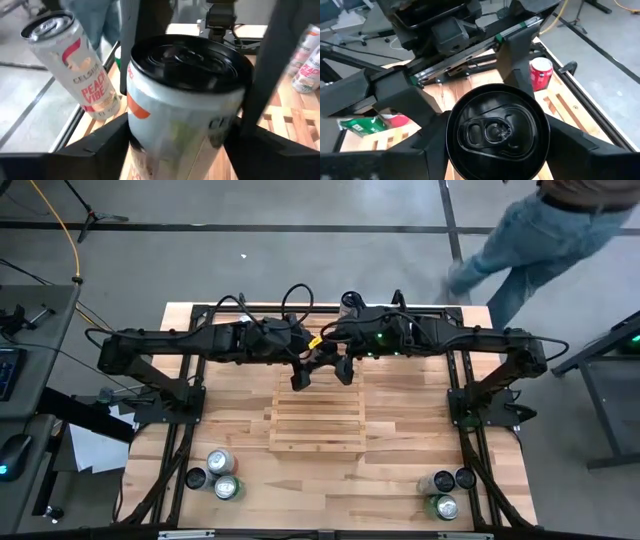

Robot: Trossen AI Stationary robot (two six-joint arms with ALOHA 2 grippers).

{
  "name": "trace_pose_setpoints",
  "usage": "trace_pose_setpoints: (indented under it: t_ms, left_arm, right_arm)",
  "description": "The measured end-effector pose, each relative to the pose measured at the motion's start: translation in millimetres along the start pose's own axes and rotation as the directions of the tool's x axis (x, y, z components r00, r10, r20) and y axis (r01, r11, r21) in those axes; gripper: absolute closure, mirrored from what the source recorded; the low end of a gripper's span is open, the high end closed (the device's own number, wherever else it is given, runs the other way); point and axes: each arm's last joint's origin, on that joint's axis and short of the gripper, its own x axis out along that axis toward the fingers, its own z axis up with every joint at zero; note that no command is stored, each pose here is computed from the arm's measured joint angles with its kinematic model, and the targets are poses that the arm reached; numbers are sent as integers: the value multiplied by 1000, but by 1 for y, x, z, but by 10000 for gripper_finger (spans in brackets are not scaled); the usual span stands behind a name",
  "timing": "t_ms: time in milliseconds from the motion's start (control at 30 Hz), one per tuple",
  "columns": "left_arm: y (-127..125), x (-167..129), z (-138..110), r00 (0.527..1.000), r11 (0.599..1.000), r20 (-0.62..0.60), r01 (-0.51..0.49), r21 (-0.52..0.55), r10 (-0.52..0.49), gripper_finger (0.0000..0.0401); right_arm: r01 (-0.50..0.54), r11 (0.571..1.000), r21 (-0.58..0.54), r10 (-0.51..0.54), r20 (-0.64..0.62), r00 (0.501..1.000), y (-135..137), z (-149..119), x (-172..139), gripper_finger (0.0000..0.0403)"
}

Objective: Place canned beverage on shelf
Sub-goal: Put the white pink soda can on the shelf

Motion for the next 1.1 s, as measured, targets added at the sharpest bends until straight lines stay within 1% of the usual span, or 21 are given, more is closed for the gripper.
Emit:
trace_pose_setpoints:
  t_ms: [67,133,233,267,333,400,467,567,600,667,767,800,867,933,1033,1100]
  left_arm:
    - [2,-11,0,999,999,-27,21,29,-20,90]
    - [4,-26,6,998,998,-31,52,34,-51,66]
    - [10,-53,12,995,996,-44,86,22,-85,50]
    - [12,-63,15,994,994,-28,106,9,-106,49]
    - [16,-82,19,986,986,31,163,-40,-162,48]
    - [21,-99,24,961,961,139,255,-105,-240,48]
    - [25,-107,26,915,919,238,366,-148,-326,49]
    - [28,-102,26,832,841,360,508,-187,-422,49]
    - [28,-97,25,805,810,387,550,-204,-450,49]
    - [27,-88,24,735,730,443,645,-225,-513,49]
    - [24,-67,23,626,590,496,767,-252,-602,49]
    - [22,-60,23,597,551,507,794,-258,-622,49]
    - [18,-46,25,545,484,525,834,-264,-654,48]
    - [13,-35,28,506,440,541,860,-258,-671,48]
    - [8,-23,29,474,398,553,880,-261,-686,48]
    - [6,-18,29,447,358,548,895,-267,-707,48]
  right_arm:
    - [-31,999,-44,31,-13,999,-1,1,-10,163]
    - [-61,995,-79,58,-31,998,-4,1,-22,163]
    - [-87,985,-147,84,-28,996,-9,4,-39,163]
    - [-124,976,-176,119,-43,992,-11,3,-46,163]
    - [-231,939,-254,231,-29,972,-13,6,-56,163]
    - [-354,872,-338,371,-17,929,-10,11,-65,163]
    - [-464,788,-405,499,-22,866,-4,17,-74,163]
    - [-585,647,-490,663,-18,748,3,29,-81,163]
    - [-600,616,-511,693,-11,721,3,33,-83,163]
    - [-613,568,-550,733,-2,681,5,40,-86,163]
    - [-586,531,-612,749,16,662,7,50,-90,163]
    - [-581,519,-627,756,19,655,7,52,-90,163]
    - [-568,507,-648,758,21,652,7,54,-89,163]
    - [-566,503,-653,758,20,652,8,55,-87,163]
    - [-571,500,-652,757,9,653,8,54,-85,163]
    - [-574,495,-652,759,4,651,8,53,-83,163]
